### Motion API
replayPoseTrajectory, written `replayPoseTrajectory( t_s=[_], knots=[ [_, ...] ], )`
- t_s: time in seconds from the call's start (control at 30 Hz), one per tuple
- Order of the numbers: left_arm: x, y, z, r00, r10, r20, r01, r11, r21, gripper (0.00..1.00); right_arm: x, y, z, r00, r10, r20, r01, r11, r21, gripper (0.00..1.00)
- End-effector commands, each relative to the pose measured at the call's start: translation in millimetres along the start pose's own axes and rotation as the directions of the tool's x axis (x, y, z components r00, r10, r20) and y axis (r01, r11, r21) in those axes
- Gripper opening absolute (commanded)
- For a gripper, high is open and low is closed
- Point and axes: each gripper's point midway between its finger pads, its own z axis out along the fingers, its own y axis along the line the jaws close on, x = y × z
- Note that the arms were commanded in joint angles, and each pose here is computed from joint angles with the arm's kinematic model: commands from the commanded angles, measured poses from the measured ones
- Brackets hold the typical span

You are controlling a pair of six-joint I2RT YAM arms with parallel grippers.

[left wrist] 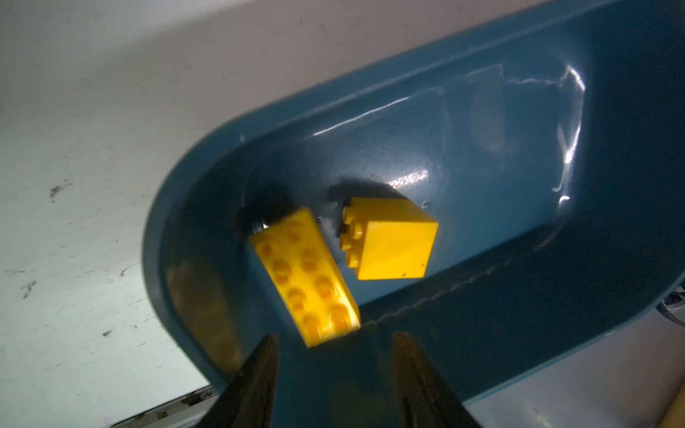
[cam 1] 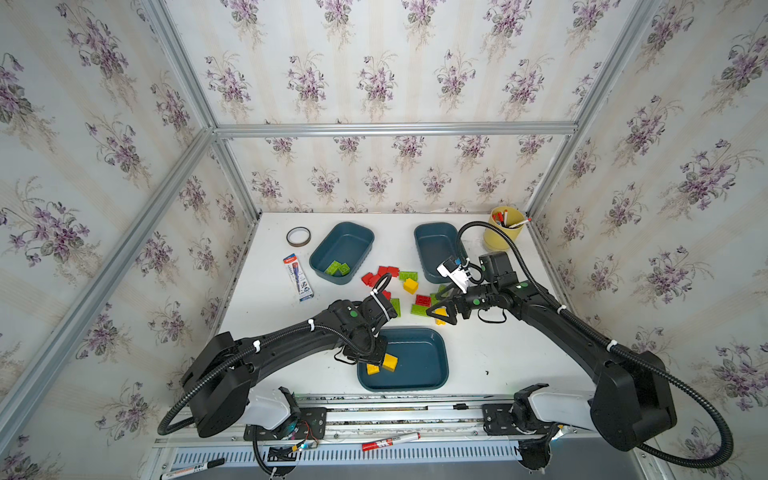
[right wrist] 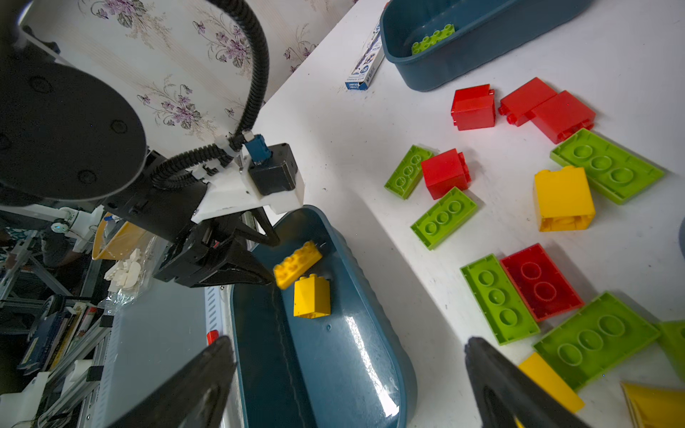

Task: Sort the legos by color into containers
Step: 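Lower the yellow 2x4 brick into the nearest teal bin and open the left gripper, then move the left gripper to the pile and grasp a lime-green 2x4 brick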

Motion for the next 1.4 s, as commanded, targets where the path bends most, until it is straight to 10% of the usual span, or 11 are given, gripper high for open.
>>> replayPoseTrajectory(
  t_s=[0.0,0.63,1.37],
  knots=[
    [-10.7,-1.5,-12.4,0.999,-0.01,0.042,0.01,1.0,0.003,0.59,-7.1,3.6,-2.1,1.0,-0.026,0.01,0.026,1.0,-0.006,1.0],
    [-153.0,49.4,-40.7,0.92,-0.256,0.297,0.298,0.949,-0.103,0.68,-12.8,0.8,-2.7,0.999,-0.034,0.032,0.034,0.999,0.013,1.0],
    [-165.3,66.1,58.1,0.939,-0.29,0.186,0.326,0.922,-0.211,0.62,-6.2,-2.4,-0.8,0.999,-0.031,0.006,0.031,0.999,0.02,1.0]
  ],
)
